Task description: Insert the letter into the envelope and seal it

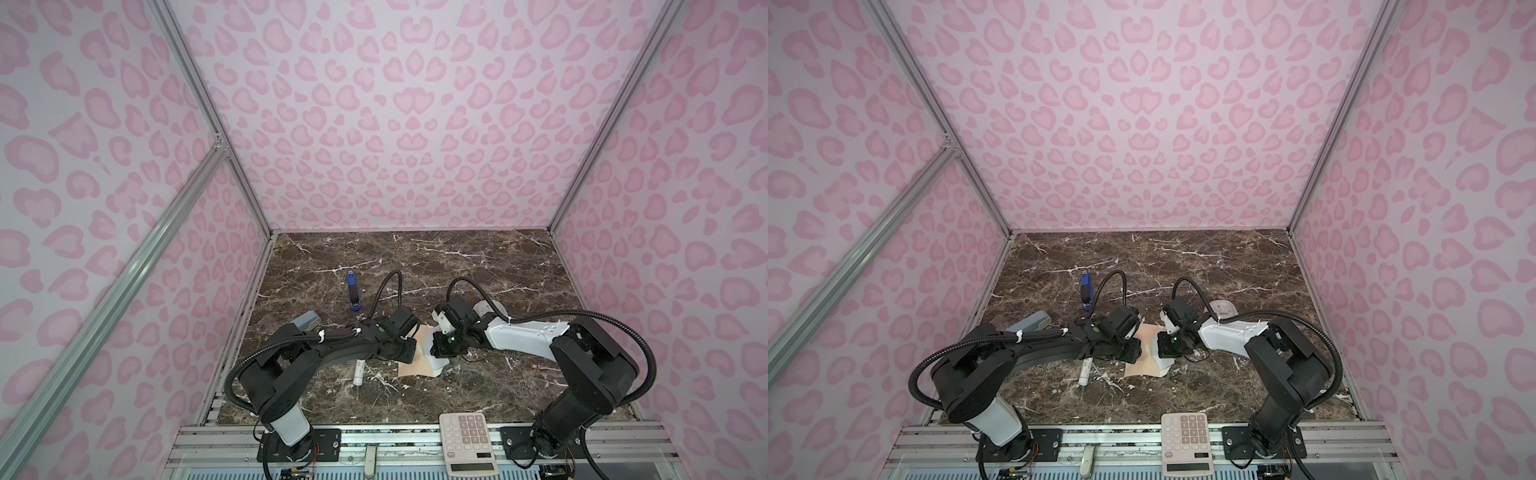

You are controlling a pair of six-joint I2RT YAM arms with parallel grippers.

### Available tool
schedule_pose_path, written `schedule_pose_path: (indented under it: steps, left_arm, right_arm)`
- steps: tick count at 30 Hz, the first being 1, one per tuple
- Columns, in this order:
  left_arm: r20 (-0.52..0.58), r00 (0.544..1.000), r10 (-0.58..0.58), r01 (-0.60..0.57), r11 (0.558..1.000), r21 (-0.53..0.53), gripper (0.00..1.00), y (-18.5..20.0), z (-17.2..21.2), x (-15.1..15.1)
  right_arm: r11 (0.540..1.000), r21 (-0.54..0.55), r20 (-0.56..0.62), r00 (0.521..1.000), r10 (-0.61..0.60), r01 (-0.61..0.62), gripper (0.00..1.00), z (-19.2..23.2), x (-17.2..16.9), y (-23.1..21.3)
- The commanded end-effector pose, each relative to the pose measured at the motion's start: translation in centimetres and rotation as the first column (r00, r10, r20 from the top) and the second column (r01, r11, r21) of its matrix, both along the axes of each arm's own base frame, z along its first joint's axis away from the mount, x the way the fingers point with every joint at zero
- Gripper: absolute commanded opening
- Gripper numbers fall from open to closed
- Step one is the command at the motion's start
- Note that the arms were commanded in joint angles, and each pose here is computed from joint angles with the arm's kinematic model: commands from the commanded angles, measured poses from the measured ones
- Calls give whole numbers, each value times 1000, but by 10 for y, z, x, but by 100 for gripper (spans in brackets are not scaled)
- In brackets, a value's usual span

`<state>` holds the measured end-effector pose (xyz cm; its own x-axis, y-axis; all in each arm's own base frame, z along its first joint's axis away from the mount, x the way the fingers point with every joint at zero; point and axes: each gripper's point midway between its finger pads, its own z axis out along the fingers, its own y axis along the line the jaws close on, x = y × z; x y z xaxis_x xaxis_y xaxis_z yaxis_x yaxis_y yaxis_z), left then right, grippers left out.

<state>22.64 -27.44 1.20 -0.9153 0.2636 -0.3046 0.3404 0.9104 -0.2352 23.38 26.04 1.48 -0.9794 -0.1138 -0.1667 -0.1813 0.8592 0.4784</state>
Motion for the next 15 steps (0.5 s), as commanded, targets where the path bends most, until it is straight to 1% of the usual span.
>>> schedule_pose_path:
  steps: [1,7,9,12,15]
  left_arm:
    - [-95,995,8,1,995,95,44,22,-21,-21]
    - [-75,997,19,-8,989,147,44,33,-19,-19]
    - [-69,997,19,-8,989,150,44,33,-17,-19]
    - [-66,998,19,-9,989,150,46,33,-16,-18]
    - [-70,997,16,-6,989,148,46,31,-17,-18]
  right_arm:
    - [1000,-11,-24,1000,-15,15,0,-6,-4,-2]
    - [998,-64,7,1000,-21,22,0,2,-2,-17]
    - [997,-74,11,1000,-19,20,0,3,-2,-19]
    - [997,-71,0,1000,-21,21,6,0,-3,-18]
    - [998,-64,-8,1000,-20,19,16,-2,-5,-16]
